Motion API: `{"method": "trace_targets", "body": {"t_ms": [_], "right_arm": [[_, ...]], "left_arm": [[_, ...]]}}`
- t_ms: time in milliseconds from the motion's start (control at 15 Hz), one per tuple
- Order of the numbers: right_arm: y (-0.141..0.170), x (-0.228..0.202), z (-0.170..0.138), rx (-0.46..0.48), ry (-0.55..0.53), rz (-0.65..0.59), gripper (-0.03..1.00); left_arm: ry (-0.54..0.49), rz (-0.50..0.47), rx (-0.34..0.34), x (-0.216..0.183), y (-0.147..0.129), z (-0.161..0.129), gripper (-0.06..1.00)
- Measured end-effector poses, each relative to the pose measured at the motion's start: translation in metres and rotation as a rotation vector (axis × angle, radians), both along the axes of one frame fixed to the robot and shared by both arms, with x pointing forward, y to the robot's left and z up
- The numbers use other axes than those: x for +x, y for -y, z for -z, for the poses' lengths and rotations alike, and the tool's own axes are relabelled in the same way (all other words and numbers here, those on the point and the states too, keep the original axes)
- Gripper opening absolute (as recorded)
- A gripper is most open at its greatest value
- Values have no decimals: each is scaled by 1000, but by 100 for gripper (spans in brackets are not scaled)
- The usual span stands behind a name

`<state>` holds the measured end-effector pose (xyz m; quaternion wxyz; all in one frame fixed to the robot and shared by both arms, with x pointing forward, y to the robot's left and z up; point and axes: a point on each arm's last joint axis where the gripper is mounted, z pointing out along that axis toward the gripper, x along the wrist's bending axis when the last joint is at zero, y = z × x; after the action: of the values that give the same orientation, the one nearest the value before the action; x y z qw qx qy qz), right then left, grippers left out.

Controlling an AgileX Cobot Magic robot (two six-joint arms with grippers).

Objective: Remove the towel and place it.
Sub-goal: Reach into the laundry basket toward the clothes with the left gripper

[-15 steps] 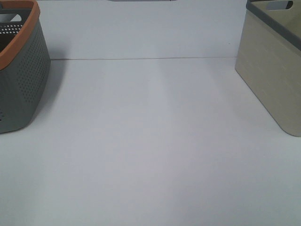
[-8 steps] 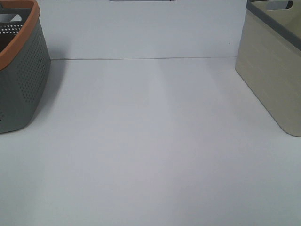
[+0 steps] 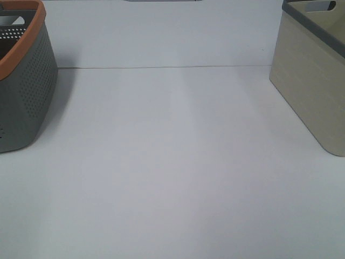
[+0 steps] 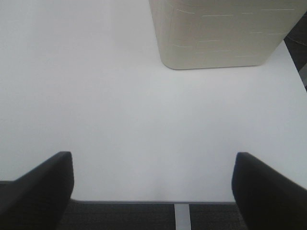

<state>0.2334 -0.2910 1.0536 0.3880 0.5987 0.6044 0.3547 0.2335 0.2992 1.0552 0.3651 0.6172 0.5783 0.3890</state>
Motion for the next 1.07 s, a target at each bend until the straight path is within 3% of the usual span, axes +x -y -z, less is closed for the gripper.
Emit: {"method": "trace_targets", "body": {"t_ms": [1067], "right_arm": [[0, 0, 0, 0, 0, 0, 79]], "left_arm": [[0, 0, 0, 0, 0, 0, 99]]}}
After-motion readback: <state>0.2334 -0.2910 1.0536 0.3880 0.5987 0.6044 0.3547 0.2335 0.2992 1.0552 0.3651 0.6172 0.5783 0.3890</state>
